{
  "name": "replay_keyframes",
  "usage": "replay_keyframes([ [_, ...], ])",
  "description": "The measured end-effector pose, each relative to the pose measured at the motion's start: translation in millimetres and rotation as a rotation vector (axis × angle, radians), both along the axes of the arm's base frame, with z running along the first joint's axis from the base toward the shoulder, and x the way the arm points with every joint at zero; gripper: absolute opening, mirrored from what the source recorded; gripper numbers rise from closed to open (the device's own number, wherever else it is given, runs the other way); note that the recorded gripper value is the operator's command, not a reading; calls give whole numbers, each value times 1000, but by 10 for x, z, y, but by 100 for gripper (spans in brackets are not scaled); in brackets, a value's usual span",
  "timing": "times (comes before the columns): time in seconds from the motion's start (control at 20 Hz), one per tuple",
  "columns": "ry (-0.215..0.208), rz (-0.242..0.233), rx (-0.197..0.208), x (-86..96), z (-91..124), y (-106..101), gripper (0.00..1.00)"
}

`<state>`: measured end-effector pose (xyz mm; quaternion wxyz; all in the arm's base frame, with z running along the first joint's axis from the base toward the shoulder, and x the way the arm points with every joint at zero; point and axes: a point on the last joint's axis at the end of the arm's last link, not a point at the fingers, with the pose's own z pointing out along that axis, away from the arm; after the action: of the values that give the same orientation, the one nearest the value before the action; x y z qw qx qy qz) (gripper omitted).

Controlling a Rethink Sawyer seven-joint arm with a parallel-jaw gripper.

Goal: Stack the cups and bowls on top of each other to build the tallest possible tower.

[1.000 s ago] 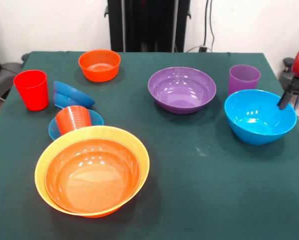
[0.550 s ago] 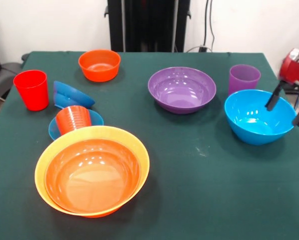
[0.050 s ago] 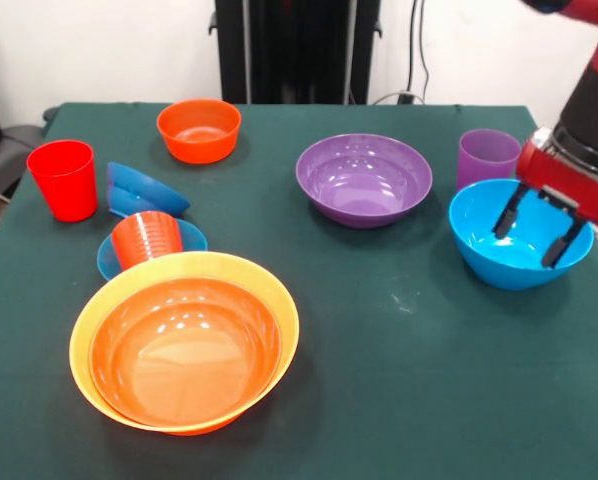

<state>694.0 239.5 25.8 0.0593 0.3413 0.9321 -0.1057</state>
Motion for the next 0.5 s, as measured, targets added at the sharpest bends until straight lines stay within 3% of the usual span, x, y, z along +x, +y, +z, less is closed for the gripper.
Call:
replay_keyframes([
  [0.15,-7,-9,24,-59,-126,27,100],
  [0.5,-42,-47,133,-159,-388,156,100],
])
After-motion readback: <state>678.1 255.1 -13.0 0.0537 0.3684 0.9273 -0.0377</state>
